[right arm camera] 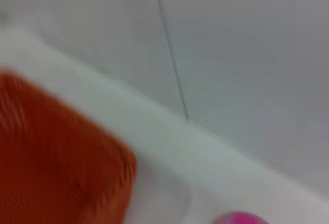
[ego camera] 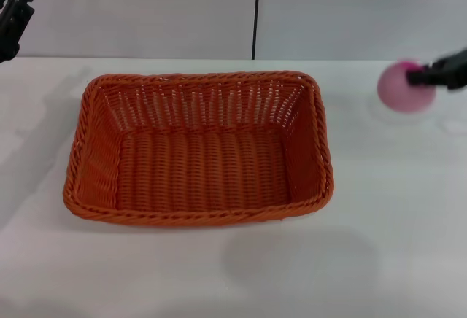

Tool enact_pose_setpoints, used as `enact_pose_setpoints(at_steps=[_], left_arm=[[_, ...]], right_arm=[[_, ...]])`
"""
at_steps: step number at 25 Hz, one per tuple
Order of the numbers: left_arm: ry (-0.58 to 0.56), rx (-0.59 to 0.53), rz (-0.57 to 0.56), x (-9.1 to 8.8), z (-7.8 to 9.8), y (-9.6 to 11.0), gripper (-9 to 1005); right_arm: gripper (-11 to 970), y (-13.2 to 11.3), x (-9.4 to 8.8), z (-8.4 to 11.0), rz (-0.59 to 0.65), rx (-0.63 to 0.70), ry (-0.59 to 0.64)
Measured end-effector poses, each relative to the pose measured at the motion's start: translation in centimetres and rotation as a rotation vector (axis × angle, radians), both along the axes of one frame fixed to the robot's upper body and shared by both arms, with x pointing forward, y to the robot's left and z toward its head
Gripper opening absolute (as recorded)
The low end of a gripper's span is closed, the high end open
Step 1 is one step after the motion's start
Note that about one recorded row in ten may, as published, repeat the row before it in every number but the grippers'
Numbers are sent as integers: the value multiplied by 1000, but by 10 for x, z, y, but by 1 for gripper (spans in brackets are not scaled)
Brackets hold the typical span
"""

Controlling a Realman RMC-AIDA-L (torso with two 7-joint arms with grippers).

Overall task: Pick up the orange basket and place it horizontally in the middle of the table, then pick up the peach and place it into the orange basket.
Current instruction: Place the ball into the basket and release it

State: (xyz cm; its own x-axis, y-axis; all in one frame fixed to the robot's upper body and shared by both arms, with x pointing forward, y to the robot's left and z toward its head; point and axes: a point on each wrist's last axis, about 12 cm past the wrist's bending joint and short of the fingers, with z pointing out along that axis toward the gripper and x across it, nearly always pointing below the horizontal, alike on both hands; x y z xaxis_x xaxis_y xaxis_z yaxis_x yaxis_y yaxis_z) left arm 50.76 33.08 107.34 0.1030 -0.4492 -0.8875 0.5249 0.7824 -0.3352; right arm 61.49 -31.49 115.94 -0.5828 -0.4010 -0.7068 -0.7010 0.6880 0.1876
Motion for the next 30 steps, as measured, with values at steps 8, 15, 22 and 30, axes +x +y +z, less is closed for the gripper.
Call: enact_pose_setpoints(at_steps=[8, 15, 22, 30], left_arm=[[1, -1, 0, 0, 0, 0, 477], [0, 7, 4, 1, 0, 0, 477], [-26, 12, 23, 6, 6, 4, 476], [-41, 8, 55, 7, 9, 9, 476]], right_arm=[[92, 1, -20, 35, 41, 332, -334], [42, 57, -16, 33, 289, 501, -409], [50, 91, -3, 19, 363, 444, -330], [228, 98, 6, 26, 365, 427, -334]])
